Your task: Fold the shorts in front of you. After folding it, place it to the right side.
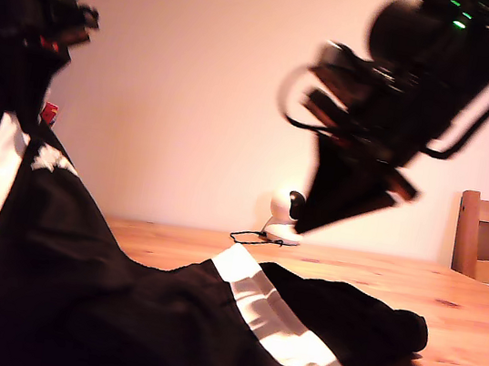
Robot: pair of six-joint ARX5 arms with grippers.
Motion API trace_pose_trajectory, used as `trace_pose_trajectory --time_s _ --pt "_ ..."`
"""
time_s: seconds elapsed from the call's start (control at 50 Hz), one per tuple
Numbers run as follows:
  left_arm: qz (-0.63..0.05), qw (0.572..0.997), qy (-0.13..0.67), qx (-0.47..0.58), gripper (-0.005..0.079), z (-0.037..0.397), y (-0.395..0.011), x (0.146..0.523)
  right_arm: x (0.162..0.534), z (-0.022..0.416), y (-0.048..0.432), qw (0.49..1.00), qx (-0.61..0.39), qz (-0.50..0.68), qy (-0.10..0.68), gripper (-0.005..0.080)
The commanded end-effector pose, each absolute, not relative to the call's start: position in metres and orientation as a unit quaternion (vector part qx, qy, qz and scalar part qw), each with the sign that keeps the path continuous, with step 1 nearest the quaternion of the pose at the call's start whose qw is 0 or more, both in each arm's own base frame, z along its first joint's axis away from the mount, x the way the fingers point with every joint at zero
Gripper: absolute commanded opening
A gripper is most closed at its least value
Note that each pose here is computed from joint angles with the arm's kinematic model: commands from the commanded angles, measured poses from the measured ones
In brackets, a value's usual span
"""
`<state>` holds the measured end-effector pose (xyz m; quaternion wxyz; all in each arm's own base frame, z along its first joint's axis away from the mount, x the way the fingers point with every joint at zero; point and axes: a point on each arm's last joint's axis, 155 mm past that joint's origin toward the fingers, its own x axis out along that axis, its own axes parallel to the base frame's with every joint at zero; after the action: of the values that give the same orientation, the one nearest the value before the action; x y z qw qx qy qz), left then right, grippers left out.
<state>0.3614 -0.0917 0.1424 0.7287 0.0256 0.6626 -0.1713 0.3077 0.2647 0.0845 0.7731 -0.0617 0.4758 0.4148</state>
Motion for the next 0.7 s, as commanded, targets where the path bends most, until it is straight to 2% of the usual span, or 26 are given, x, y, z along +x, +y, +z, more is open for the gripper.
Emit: trace_pose_trajectory --time_s 0.0,0.16,0.44,0.68 --pt "-0.158 0.733 0.661 0.023 -0.0020 0.145 -0.087 0.361 0.294 0.077 0.276 0.760 -0.067 0.433 0.479 -0.0012" --pt "-0.153 0.731 0.665 0.027 -0.0020 0.142 -0.085 0.362 0.267 0.086 0.313 0.737 -0.076 0.491 0.459 -0.0010" --pt "-0.159 0.748 0.644 0.022 -0.0021 0.142 -0.087 0.377 0.209 0.097 0.370 0.695 -0.109 0.577 0.415 0.0077" --pt "-0.163 0.739 0.654 0.020 -0.0021 0.134 -0.088 0.376 0.155 0.098 0.400 0.633 -0.234 0.672 0.305 0.0186"
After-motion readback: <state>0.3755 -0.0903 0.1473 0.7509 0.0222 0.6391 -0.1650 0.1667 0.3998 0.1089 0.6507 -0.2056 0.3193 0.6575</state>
